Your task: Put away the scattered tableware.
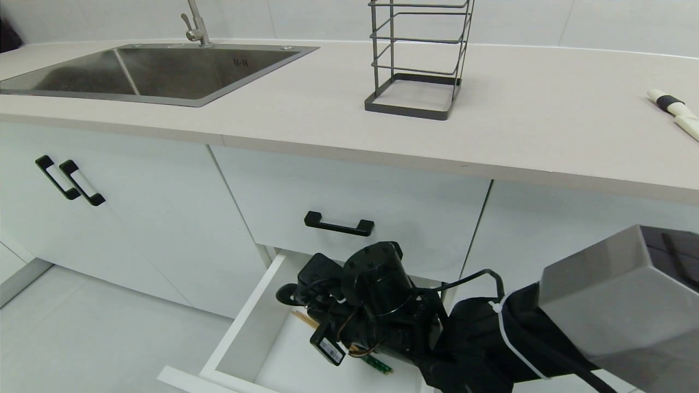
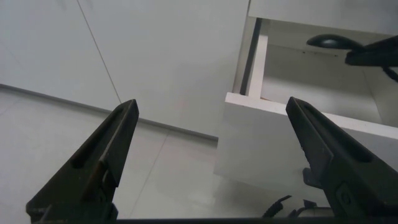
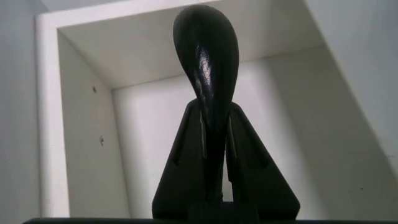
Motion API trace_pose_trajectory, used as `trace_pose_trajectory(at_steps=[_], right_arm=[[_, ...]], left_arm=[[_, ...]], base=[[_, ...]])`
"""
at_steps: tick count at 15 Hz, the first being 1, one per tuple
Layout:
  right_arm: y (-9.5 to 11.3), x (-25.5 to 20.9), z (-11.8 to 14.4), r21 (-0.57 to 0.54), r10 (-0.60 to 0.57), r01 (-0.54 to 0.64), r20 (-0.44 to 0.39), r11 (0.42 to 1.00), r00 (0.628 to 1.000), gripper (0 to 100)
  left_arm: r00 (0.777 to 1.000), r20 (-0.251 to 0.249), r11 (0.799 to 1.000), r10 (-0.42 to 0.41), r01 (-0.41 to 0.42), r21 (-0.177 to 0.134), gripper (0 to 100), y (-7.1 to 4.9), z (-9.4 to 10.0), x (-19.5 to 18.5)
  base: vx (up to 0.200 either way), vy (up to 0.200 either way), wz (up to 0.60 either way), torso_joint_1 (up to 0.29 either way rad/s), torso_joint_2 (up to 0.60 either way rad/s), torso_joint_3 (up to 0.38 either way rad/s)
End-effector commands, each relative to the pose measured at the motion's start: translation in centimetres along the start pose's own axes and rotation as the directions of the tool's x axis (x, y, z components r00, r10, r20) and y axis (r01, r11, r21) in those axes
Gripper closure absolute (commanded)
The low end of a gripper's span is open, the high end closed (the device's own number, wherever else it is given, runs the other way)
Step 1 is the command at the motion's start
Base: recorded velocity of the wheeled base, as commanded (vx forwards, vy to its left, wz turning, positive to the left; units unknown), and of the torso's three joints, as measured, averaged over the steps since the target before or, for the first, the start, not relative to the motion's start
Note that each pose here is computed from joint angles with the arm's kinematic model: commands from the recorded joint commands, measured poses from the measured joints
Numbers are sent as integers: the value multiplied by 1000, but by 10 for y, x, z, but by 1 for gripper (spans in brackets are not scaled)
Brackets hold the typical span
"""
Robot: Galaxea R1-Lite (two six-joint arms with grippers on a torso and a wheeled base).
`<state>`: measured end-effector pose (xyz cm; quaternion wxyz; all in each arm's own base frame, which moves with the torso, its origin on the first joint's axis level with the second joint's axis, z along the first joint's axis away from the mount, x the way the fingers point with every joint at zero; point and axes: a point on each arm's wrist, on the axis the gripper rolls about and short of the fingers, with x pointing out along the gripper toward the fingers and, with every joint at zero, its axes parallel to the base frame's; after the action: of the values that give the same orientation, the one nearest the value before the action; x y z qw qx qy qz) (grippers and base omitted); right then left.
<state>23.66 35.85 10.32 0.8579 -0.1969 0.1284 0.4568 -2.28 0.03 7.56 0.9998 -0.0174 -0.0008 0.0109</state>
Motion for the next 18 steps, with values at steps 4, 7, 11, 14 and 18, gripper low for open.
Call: trace_pose_trajectory(at_steps=[4, 7, 11, 14, 18], right_arm=[[4, 30, -17, 0, -31, 31, -59, 1000, 998, 100], [5, 35, -26, -1, -36, 36, -94, 999, 995, 100], [5, 42, -38, -2, -47, 47, -132, 999, 990, 100], [7, 51, -45, -4, -44, 44, -146, 999, 988, 100], [3, 66, -55, 5, -61, 63, -156, 998, 986, 100]], left_arm=[[1000, 0, 1000, 1, -1, 0, 0, 0, 0, 0], [1000, 0, 1000, 1, -1, 0, 0, 0, 0, 0], [1000, 0, 1000, 1, -1, 1, 0, 0, 0, 0], [1000, 0, 1000, 1, -1, 0, 0, 0, 0, 0], [1000, 0, 1000, 1, -1, 0, 0, 0, 0, 0]], base=[[0, 0, 0, 0, 0, 0], [0, 0, 0, 0, 0, 0], [0, 0, 0, 0, 0, 0], [0, 0, 0, 0, 0, 0], [0, 0, 0, 0, 0, 0]])
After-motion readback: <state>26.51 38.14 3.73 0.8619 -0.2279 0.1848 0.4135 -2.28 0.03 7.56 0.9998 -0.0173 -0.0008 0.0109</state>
